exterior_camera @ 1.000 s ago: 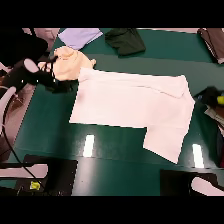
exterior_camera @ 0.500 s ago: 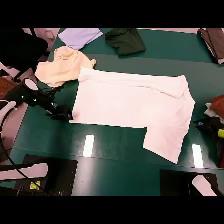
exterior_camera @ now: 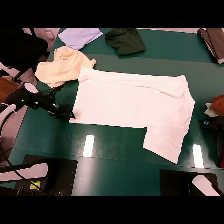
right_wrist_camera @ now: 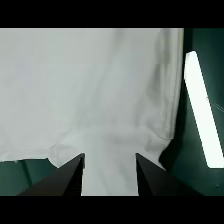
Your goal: Fold the shirts.
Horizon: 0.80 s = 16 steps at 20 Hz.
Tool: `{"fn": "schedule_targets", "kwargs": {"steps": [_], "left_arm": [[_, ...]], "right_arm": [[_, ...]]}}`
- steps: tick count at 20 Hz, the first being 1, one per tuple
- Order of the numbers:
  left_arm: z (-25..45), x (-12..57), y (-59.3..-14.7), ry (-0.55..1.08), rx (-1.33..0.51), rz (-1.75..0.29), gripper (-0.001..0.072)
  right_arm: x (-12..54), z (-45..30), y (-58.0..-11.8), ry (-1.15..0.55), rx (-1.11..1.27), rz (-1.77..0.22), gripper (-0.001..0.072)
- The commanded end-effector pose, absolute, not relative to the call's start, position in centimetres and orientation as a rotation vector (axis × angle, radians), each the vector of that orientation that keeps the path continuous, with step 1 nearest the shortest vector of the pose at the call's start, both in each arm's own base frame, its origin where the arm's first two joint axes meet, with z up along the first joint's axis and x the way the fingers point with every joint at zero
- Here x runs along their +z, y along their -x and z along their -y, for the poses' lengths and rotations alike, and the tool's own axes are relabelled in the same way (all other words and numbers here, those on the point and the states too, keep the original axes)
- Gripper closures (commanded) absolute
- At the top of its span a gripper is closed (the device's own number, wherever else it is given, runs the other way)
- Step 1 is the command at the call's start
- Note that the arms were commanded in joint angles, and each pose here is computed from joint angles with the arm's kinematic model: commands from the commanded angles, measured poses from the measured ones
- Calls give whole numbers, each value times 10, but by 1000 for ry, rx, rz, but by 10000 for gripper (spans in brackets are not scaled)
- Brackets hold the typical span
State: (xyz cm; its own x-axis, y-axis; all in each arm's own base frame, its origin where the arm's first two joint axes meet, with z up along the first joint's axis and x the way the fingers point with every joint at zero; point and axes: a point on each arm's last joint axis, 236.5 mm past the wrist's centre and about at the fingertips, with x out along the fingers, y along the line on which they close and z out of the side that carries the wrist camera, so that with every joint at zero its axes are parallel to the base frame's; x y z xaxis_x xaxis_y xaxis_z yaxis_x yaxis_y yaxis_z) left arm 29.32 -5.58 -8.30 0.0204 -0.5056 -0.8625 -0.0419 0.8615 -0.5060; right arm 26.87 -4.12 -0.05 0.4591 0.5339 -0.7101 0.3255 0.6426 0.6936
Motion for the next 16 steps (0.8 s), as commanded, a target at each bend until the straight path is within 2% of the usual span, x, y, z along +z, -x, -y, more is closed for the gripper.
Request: {"fn": "schedule_targets", "kwargs": {"steps": [1, 2, 3, 7, 10, 16], "left_arm": [[63, -80, -301, 479, -401, -1480, 586], [66, -78, -303, 491, -414, -1466, 673], [68, -77, -305, 500, -417, -1459, 682], [69, -76, -305, 508, -419, -1458, 683], [69, -75, -303, 508, -424, -1466, 683], [69, -72, -305, 504, -423, -1453, 683]], "right_arm": [[-15, 50, -274, -938, 132, -1153, 331], [-23, 51, -275, -941, 130, -1169, 331], [-33, 50, -277, -928, 124, -1193, 331], [-69, 55, -296, -818, 44, -1224, 331], [-90, 51, -292, -760, 17, -1304, 331], [-99, 28, -292, -758, 67, -1358, 343]]}}
